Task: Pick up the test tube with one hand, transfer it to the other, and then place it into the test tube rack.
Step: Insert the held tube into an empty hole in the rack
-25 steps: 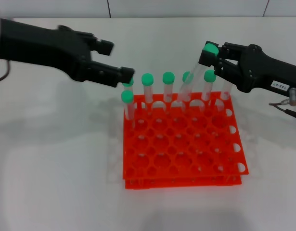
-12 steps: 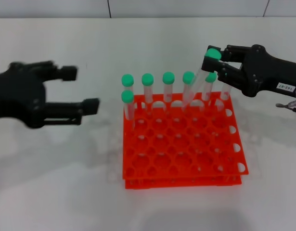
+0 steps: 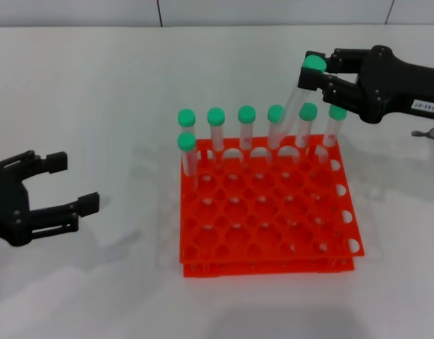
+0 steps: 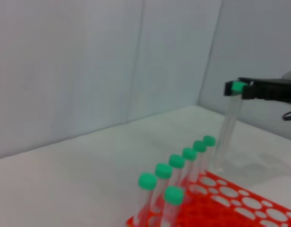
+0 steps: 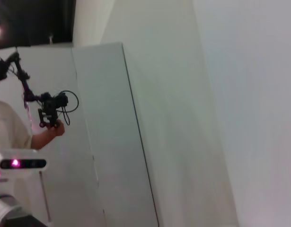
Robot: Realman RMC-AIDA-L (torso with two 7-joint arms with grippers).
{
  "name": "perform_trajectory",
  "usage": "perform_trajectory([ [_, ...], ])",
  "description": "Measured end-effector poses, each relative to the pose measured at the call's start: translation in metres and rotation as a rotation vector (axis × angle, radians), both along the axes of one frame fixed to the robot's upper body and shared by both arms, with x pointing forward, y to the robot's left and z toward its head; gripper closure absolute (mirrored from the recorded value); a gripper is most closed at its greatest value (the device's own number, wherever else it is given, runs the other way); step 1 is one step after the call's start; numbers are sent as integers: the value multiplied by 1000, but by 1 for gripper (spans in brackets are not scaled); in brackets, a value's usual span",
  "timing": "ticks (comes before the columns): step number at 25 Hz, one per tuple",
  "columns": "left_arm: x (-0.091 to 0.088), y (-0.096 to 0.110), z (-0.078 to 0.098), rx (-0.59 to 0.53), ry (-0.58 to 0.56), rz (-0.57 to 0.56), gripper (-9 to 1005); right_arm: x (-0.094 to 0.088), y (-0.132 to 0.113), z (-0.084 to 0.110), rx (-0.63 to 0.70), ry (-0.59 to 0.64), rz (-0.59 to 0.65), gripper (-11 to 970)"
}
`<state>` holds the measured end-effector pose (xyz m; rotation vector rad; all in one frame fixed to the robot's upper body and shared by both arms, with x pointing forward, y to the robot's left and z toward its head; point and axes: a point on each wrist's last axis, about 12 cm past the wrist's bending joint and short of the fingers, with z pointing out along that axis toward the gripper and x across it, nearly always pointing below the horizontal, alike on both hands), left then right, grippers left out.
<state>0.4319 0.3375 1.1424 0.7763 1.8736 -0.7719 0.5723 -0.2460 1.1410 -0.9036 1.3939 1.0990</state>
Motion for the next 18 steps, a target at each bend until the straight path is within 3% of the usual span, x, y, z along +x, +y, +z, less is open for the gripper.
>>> perform_trajectory([
  [9,1,11,-50,-68,-44,26,123,15,12,20,-110,20,48,698],
  [18,4,11,-64,-87,-79,34,125,20,20,43,-155,26,79,698],
])
